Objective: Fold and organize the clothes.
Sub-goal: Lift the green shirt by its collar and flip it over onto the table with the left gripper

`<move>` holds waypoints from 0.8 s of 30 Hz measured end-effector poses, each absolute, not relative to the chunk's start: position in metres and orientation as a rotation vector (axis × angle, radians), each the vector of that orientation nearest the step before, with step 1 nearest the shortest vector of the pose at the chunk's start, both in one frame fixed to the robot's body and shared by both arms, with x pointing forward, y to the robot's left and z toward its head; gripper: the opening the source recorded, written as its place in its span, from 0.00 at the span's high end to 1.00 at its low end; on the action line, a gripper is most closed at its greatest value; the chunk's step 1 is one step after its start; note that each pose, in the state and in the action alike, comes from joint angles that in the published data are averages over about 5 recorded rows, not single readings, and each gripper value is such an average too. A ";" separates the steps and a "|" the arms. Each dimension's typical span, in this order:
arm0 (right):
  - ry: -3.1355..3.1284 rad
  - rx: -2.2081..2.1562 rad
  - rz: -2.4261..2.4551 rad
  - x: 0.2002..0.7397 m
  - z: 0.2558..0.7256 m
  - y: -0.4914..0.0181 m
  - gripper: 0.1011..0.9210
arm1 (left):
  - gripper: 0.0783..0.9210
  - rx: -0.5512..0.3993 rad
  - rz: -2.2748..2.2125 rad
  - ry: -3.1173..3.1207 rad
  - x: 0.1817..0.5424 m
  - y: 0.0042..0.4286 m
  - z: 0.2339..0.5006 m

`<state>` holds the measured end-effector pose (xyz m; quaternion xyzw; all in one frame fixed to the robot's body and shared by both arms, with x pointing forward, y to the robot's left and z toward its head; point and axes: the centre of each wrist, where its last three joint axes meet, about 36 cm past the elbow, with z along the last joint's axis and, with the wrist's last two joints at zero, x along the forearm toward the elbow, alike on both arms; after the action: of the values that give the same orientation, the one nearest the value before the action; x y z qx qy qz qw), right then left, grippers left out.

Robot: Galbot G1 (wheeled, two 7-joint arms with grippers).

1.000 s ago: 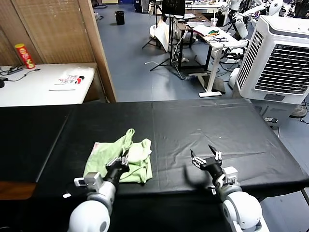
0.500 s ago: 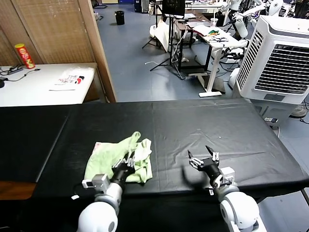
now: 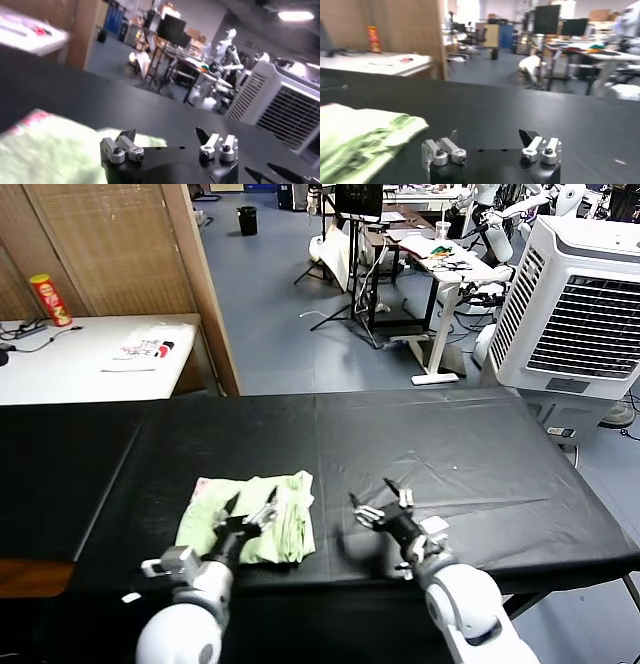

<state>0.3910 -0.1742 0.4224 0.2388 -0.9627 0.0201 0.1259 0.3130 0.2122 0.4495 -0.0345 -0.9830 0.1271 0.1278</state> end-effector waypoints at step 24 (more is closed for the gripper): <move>-2.819 0.820 0.270 0.401 0.394 -0.113 0.15 | 0.15 0.106 0.441 -2.843 0.315 0.294 0.409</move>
<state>0.4014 -0.1127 0.3935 0.2767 -0.9517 0.0910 0.0966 0.3146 0.2942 0.4091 0.0363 -0.9790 0.1518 0.1312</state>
